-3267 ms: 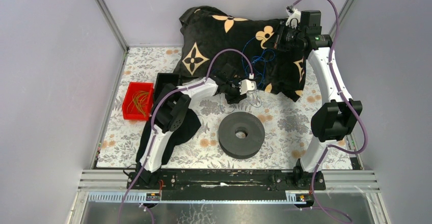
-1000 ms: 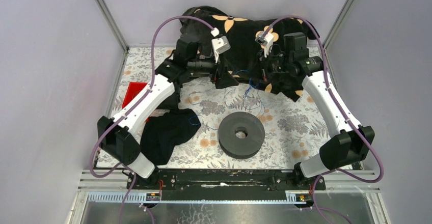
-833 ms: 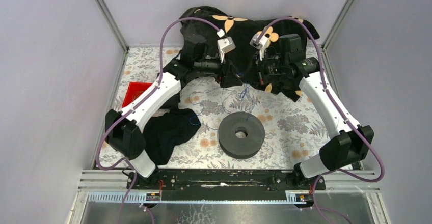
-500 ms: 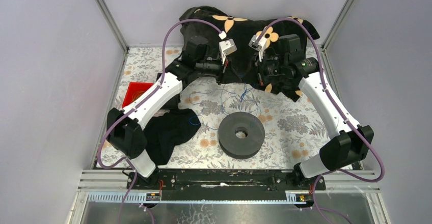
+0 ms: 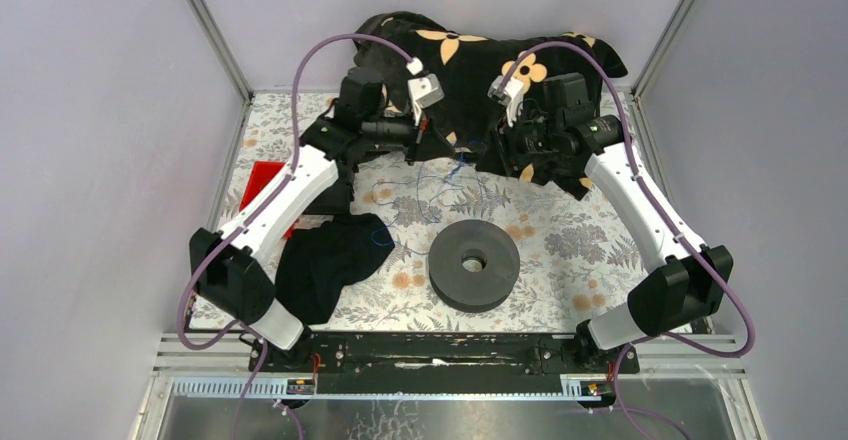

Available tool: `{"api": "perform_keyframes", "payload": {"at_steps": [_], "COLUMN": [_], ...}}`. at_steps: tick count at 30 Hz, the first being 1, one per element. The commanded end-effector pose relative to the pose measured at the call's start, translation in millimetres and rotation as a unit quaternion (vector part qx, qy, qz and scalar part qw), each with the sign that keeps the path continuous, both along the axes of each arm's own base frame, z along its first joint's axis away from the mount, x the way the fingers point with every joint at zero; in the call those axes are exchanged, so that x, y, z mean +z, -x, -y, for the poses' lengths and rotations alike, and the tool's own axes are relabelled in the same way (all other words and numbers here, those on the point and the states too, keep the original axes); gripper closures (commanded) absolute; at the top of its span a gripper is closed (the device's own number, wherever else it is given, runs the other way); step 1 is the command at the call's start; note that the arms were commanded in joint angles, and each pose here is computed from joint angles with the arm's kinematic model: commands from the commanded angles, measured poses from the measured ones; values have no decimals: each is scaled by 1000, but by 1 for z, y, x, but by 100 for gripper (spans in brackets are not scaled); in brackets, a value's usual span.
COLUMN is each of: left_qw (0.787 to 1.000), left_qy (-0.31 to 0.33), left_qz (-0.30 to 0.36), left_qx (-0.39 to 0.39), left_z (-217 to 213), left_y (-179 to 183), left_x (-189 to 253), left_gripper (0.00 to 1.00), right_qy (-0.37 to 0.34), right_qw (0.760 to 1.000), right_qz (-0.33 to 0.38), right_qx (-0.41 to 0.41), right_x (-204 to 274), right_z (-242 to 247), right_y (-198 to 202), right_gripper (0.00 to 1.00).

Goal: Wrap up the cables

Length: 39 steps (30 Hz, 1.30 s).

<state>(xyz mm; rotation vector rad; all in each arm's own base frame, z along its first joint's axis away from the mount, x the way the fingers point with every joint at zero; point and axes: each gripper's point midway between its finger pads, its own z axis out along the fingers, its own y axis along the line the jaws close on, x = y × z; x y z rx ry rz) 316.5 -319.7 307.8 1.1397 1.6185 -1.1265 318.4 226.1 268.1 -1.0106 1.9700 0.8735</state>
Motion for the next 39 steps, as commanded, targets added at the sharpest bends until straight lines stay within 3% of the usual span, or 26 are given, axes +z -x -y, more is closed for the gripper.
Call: {"api": "perform_keyframes", "payload": {"at_steps": [1, 4, 9, 15, 17, 20, 23, 26, 30, 33, 39], "left_qw": [999, 999, 998, 997, 997, 997, 997, 998, 998, 998, 996], "left_qy": [19, 26, 42, 52, 54, 55, 52, 43, 19, 12, 17], "left_qz": [40, 41, 40, 33, 29, 28, 32, 42, 59, 68, 84], "left_qx": [-7, -16, -39, -45, -46, -46, -41, -28, -5, 11, 34], "left_z": [-13, -16, -19, -19, -19, -20, -22, -25, -40, -60, -94], "left_y": [9, 16, 34, 42, 44, 46, 46, 43, 39, 35, 34], "left_x": [26, 31, 41, 46, 46, 44, 42, 38, 35, 35, 45], "left_gripper": [100, 100, 100, 100, 100, 100, 100, 100, 100, 100, 100], "right_qy": [14, 5, -5, -38, -50, -73, -78, -48, 14, 12, 56], "right_qw": [1000, 1000, 998, 999, 998, 996, 996, 991, 966, 939, 895], "right_qz": [21, 31, 25, -16, -26, -38, -42, -29, 7, -8, 20], "right_qx": [-4, -5, -62, -10, 8, 18, -19, -119, -260, -344, -442], "right_x": [6, 10, 15, 7, 6, 8, 8, 1, -6, -7, -13], "right_z": [12, 14, 15, -5, -11, -18, -18, -1, 56, 121, 214], "right_y": [12, 16, -4, -3, -1, -2, -16, -42, -76, -96, -107], "right_gripper": [34, 26, 23, 21, 25, 38, 72, 87, 93, 92, 87]}}
